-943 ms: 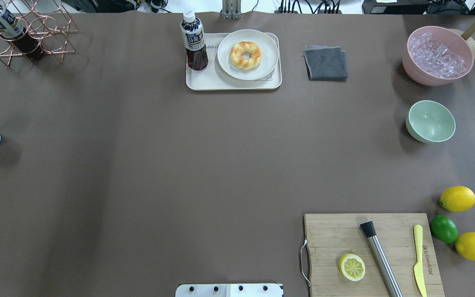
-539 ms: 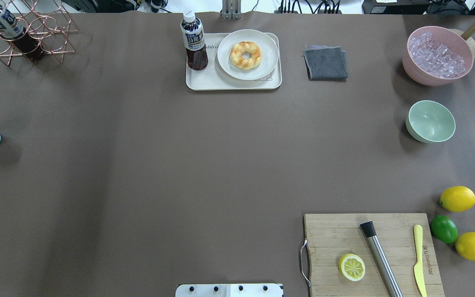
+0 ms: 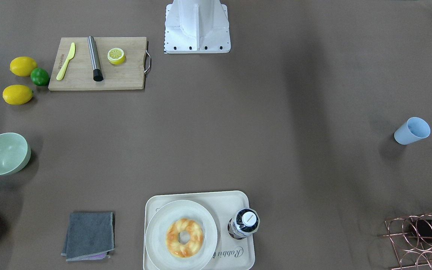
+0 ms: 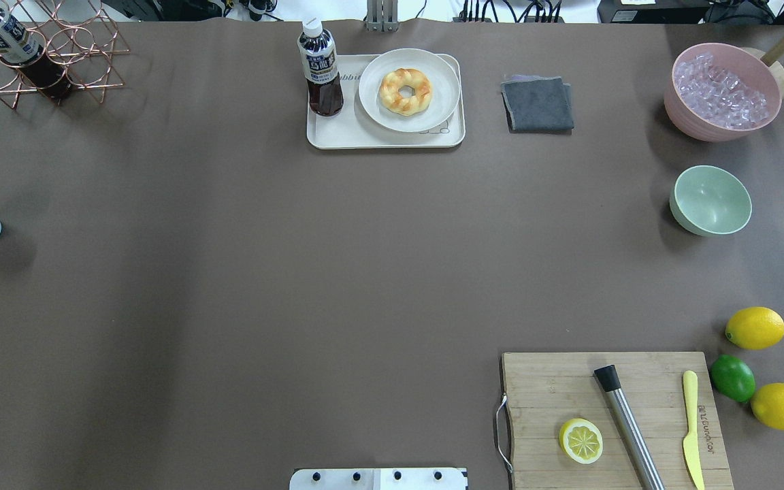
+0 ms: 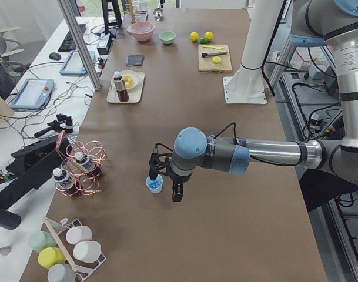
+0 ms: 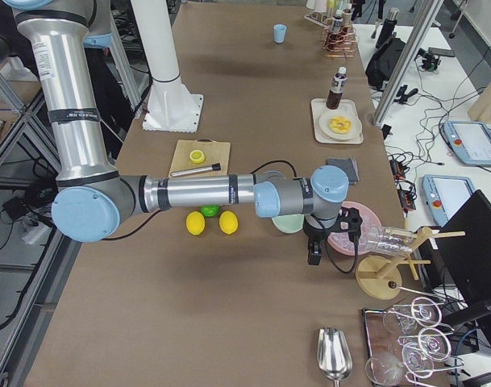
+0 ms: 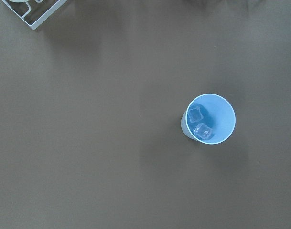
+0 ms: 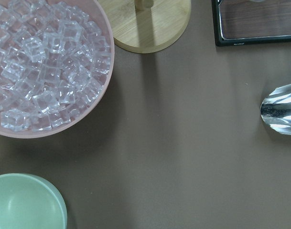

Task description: Pour ice into bowl

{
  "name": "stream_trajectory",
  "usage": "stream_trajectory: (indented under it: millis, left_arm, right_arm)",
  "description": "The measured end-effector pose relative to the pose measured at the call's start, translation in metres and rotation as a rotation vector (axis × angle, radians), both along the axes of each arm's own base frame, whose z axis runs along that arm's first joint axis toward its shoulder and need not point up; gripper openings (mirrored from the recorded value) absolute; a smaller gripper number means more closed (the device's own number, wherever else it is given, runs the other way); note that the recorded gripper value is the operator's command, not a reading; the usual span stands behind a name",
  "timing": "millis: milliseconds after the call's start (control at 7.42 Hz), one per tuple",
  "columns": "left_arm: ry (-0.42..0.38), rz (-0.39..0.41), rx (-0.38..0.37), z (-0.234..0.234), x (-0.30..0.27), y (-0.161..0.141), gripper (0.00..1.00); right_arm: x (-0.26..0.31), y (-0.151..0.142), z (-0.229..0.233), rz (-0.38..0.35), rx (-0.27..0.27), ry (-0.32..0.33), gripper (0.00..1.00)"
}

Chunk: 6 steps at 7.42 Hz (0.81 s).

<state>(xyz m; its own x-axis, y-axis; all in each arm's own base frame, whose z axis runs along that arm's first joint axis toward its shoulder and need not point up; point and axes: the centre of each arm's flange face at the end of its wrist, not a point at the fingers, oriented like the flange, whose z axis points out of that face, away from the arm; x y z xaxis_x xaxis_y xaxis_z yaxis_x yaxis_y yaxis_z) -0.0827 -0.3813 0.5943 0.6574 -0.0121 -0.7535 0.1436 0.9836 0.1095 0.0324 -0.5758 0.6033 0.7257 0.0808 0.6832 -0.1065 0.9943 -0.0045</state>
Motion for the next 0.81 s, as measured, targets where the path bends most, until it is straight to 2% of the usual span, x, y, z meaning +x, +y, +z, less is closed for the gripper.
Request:
stream_trajectory:
  millis: [135,404,539,809]
  left_arm:
    - [-0.013,-0.01,0.011,-0.003,-0.003,0.001,0.97]
    - [-0.064,-0.094,-0.002,0.003,-0.008,-0.011,0.97]
    - [-0.067,-0.13,0.004,0.005,-0.009,-0.014,0.97]
    - [-0.02,-0.261,-0.033,-0.002,-0.003,-0.018,0.97]
  right_arm:
    - [-0.008,-0.001,-0.001,-0.008,-0.002,-0.001,0.99]
    - [-0.032,-0.003,-0.004,-0.042,0.004,0.0,0.99]
    - [-0.05,-0.004,-0.005,-0.07,0.017,0.001,0.99]
    - [-0.088,-0.005,-0.008,-0.112,0.041,0.003,0.99]
